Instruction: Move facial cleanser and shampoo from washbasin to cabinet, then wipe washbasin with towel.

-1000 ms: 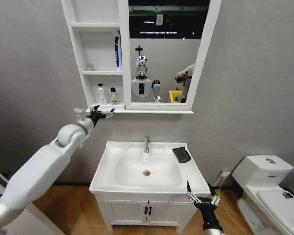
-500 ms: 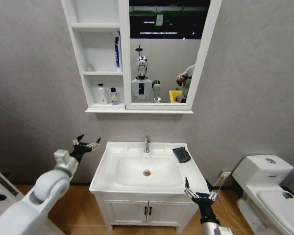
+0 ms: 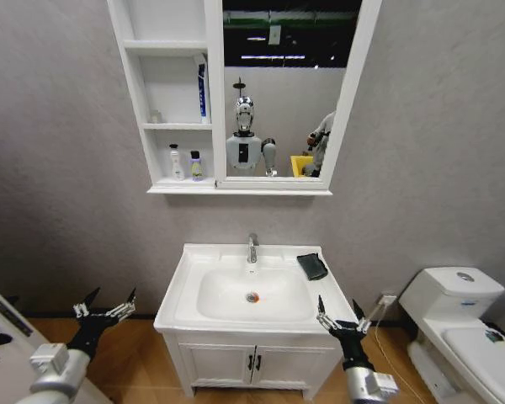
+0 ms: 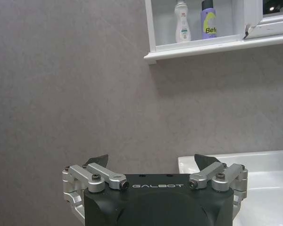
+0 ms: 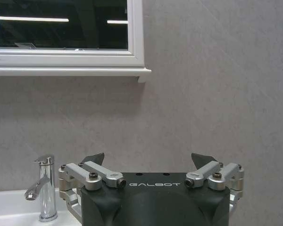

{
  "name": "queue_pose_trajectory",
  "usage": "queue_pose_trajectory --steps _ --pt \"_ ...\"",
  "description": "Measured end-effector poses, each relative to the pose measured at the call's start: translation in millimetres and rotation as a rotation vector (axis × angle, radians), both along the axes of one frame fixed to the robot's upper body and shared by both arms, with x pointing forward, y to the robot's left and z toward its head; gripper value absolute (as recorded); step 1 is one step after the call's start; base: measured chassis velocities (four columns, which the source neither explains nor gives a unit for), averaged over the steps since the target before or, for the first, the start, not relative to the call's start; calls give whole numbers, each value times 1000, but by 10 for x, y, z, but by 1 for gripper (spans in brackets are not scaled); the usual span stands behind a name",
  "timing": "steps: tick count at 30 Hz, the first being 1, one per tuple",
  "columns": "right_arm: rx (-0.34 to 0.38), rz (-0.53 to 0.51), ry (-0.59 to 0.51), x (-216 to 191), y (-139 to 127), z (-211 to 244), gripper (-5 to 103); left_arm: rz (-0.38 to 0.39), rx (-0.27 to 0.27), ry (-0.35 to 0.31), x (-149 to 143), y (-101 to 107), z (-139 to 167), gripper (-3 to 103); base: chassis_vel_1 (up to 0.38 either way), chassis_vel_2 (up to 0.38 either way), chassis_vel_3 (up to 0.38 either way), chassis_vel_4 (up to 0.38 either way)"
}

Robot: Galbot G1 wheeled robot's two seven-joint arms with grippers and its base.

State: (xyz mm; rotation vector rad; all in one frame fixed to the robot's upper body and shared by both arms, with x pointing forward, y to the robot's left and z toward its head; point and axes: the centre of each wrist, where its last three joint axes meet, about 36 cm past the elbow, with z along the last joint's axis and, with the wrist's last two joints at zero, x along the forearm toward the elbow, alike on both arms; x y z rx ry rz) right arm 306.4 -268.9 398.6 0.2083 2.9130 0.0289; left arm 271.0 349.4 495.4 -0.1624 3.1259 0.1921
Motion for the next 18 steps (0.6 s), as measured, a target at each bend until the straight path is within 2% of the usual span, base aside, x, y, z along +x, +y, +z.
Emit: queue_pose_trajectory --steps 2,3,6,18 --pt "0 -1 -4 13 -10 23 100 7 8 -2 -41 -20 -9 100 0 0 0 0" --pt "1 -5 -13 28 -29 88 100 22 -7 -4 -205 -170 -34 100 0 0 0 0" --pt "3 -6 -12 9 -18 91 100 21 -22 -2 -208 -234 -68 100 0 0 0 0" --pt "6 -15 -7 -69 10 55 100 13 -25 -12 -143 -289 -93 100 0 0 0 0"
